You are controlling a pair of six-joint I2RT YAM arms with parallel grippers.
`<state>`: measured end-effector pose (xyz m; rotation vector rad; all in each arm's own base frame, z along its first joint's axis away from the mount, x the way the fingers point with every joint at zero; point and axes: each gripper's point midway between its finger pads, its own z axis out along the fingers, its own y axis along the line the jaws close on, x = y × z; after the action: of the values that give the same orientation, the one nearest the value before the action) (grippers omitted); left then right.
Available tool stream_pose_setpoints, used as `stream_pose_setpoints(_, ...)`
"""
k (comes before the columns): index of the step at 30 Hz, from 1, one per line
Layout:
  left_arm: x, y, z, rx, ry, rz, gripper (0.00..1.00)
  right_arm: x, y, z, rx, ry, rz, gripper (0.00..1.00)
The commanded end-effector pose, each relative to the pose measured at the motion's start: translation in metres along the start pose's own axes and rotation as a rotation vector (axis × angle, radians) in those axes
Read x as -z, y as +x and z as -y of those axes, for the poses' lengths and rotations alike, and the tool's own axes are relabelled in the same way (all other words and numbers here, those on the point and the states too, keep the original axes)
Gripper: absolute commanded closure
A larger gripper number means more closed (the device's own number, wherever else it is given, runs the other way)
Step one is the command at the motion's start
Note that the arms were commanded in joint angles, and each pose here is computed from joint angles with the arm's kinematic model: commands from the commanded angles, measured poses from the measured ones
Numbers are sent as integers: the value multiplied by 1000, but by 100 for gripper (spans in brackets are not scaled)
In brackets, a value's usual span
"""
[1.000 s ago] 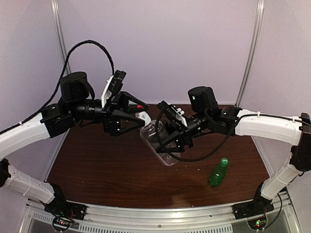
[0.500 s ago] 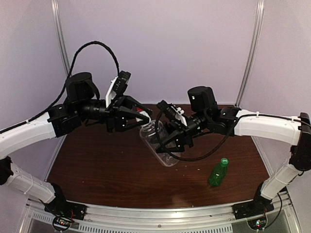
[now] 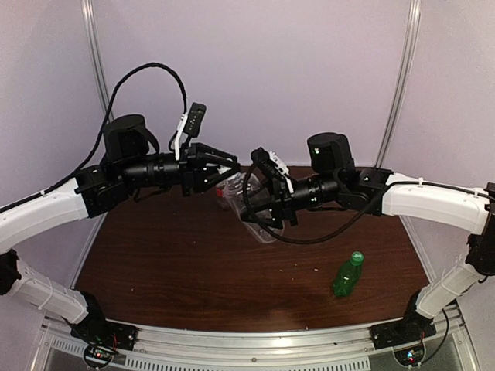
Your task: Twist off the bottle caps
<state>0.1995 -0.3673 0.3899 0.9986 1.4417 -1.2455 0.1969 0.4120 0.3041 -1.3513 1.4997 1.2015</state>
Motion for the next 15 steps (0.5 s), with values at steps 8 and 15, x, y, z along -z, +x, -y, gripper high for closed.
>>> stream_pose_setpoints(8, -6, 8, -77, 280, -408, 48, 73, 27, -11, 87, 48, 579, 58, 46)
stream_pose_setpoints(15, -4, 1, -73, 212, -394, 45, 53, 20, -3, 74, 61, 510, 23, 46)
